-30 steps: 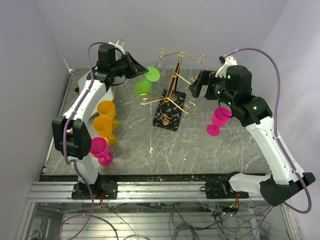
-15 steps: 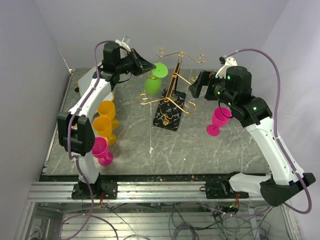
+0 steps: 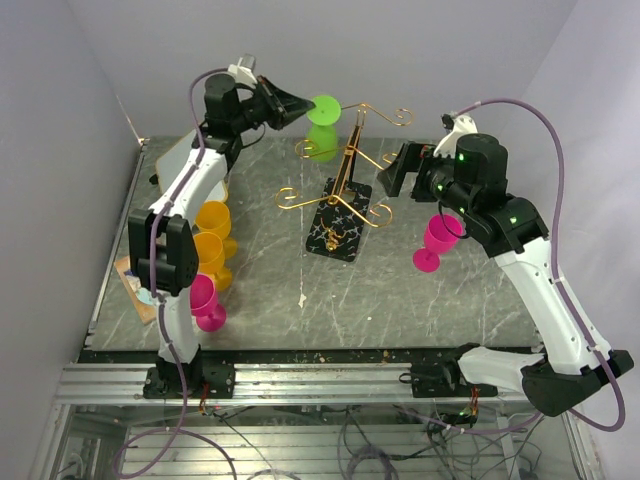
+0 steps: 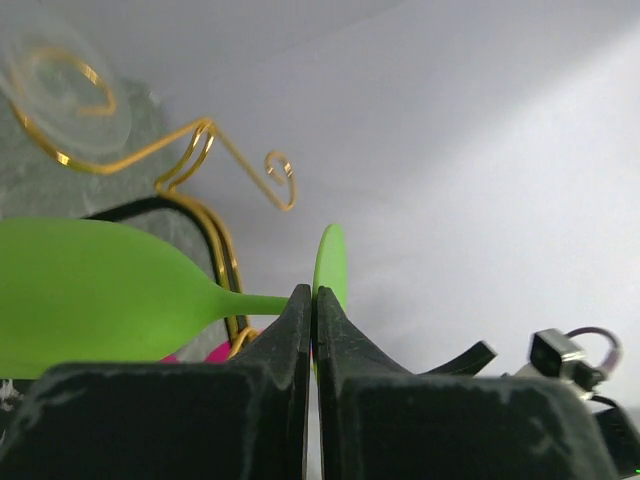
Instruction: Take the wine glass off the wine glass rack
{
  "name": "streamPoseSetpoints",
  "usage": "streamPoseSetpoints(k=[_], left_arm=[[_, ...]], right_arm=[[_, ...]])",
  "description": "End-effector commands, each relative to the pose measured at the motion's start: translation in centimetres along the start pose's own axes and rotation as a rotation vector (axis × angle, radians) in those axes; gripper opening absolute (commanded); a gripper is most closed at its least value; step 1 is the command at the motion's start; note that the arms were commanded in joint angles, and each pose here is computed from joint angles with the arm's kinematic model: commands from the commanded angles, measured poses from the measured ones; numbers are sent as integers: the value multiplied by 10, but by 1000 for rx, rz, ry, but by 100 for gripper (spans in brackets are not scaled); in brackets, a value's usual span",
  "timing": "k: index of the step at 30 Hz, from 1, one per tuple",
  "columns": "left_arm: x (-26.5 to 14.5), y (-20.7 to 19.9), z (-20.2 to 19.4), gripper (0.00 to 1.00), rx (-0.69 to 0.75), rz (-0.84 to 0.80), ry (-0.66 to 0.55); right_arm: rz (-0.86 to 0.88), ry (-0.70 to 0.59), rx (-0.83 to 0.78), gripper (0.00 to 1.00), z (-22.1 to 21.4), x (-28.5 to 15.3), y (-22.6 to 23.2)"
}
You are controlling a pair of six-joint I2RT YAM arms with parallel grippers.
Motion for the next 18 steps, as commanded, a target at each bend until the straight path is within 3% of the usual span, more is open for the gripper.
streamPoseSetpoints(k=[1, 8, 18], left_arm=[[-19, -50, 49, 7, 72, -171, -119], [-61, -109, 60, 7, 96, -370, -157], [-132, -179, 12, 7, 75, -561, -142]], right_arm=[[48, -8, 24, 100, 2, -4, 7], [97, 4, 40, 99, 5, 1, 16], [452, 19, 204, 100, 19, 13, 74]])
Point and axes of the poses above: each gripper's point midway between its finger pads, its own x axis out along the fingers, its own y axis along the line the jaws close on, z = x × y, the point moved 5 cm from there along -x, back along the fingers, and after that the axes turned 11 degrees about x, right-handed, at the moved point
